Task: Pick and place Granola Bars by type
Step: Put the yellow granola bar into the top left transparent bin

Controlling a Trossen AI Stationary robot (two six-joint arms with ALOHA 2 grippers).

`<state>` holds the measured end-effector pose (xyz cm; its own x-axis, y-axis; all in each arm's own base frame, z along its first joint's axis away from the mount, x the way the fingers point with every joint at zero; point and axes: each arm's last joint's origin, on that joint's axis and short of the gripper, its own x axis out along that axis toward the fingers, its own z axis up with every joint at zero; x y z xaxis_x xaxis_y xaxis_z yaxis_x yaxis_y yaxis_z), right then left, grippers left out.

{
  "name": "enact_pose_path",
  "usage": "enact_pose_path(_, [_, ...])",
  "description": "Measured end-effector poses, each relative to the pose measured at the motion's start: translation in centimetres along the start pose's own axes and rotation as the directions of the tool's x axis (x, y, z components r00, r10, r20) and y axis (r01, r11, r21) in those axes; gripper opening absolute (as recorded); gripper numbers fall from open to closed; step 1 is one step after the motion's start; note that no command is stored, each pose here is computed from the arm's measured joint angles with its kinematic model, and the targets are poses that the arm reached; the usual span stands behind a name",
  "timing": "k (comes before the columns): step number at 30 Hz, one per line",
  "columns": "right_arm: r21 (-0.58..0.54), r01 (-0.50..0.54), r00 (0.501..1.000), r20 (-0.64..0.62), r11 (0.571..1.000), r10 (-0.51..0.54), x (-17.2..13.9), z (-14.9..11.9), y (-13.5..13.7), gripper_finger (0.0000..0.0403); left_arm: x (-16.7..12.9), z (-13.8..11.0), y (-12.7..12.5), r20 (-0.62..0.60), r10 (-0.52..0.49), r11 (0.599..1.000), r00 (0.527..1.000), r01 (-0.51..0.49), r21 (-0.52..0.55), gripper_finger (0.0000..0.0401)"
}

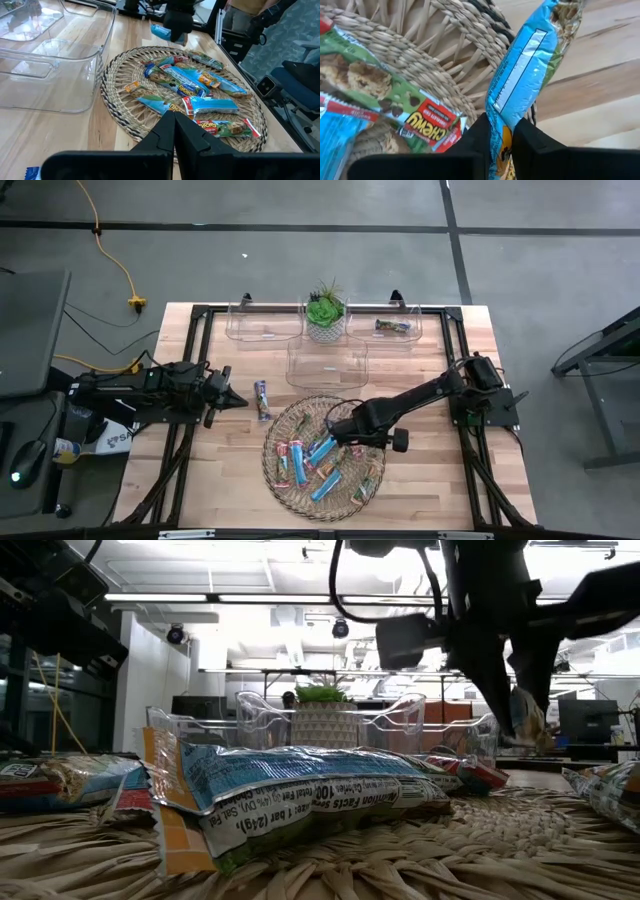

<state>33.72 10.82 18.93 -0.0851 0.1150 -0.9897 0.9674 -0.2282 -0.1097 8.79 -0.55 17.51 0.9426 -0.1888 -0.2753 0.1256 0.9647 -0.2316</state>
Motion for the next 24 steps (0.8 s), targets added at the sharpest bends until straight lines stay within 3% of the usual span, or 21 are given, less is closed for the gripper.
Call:
enact_pose_path(15, [-0.047,0.049,0.994,0.1,0.998,-0.044,-7.1,-2.1,-1.7,0.0033,0.0,0.0,0.0,-0.001,-0.003,1.0,1.0,0.003,0.0,0.0001])
enact_pose_path(24, [-0.181,-0.127,0.96,0.223,0.975,0.166,-11.8,-1.3,-0.9,0.0034,0.0,0.0,0.0,-0.001,-0.003,1.0,1.0,0.003,0.0,0.0001])
